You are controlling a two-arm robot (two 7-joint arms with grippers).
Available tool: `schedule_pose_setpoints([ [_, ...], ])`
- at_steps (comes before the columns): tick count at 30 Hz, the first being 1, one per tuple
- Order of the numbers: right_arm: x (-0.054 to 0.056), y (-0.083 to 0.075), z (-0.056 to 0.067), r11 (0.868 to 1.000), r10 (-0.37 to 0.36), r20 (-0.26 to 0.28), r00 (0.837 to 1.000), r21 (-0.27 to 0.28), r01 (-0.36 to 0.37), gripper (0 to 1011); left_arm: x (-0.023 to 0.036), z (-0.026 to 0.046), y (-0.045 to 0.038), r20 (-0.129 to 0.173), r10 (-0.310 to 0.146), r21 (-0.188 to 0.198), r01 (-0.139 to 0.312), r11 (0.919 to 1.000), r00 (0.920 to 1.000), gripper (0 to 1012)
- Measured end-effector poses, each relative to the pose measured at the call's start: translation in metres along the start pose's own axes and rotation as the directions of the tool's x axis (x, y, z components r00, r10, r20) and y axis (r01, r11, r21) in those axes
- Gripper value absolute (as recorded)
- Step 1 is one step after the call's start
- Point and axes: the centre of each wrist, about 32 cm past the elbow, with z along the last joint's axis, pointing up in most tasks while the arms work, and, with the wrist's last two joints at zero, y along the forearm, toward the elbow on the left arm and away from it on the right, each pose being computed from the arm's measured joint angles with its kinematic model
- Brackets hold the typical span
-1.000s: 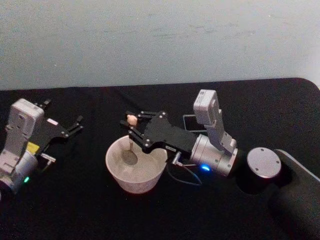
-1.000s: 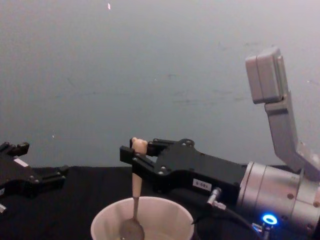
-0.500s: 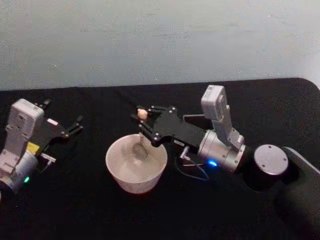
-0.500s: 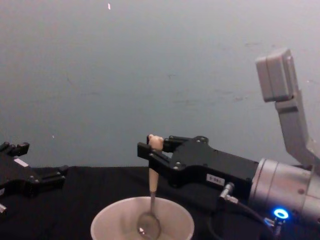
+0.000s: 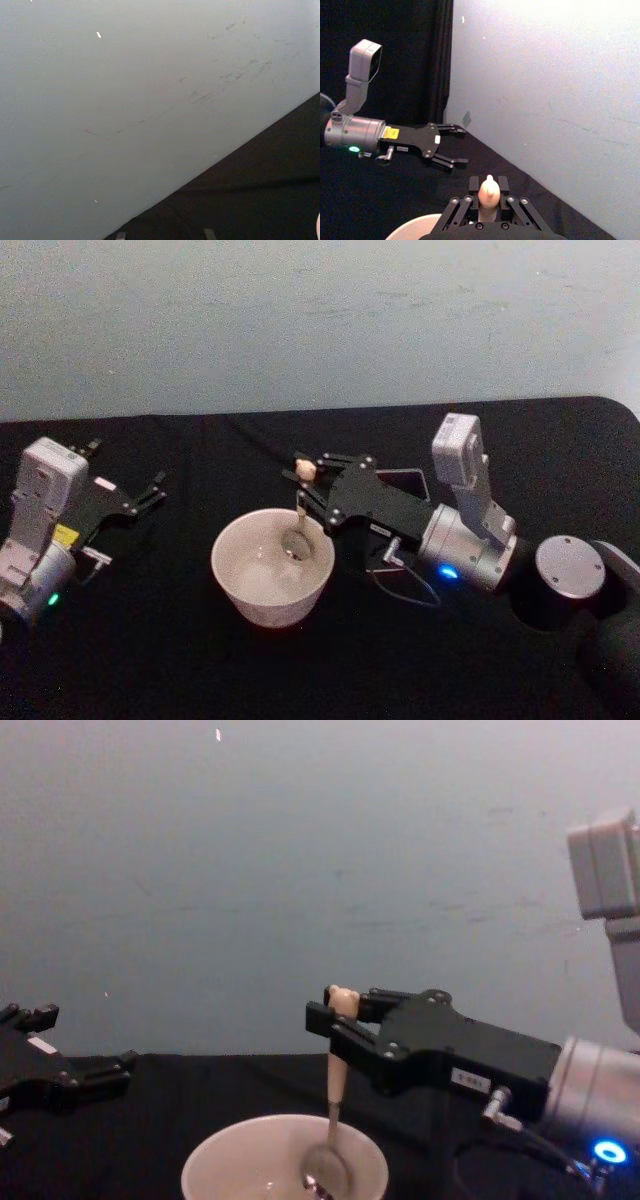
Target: Pick up the stirring spoon with one hand, stir inside the cup, then place it back in its original position.
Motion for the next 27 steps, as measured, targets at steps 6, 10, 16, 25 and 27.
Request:
schedule_pose_setpoints([
  [6,-0.005,-0.01,0.001,1.0,0.019,-0.006,1.0,-0.007,-0.019,213,0.0,0.0,0.0,0.0,0.0,0.0,0.0,1.0,1.0,1001],
  [10,-0.012,-0.013,0.002,0.999,0.047,-0.014,0.999,-0.006,-0.047,213,0.0,0.0,0.0,0.0,0.0,0.0,0.0,1.0,1.0,1001],
  [16,-0.024,-0.01,0.003,0.996,0.094,-0.032,0.995,0.007,-0.094,213,0.0,0.0,0.0,0.0,0.0,0.0,0.0,1.0,1.0,1001],
  [25,-0.032,0.006,0.002,0.992,0.125,-0.051,0.991,0.02,-0.124,213,0.0,0.0,0.0,0.0,0.0,0.0,0.0,1.0,1.0,1001],
  [27,-0.032,0.013,0.001,0.992,0.121,-0.05,0.991,0.023,-0.12,213,0.0,0.0,0.0,0.0,0.0,0.0,0.0,1.0,1.0,1001],
])
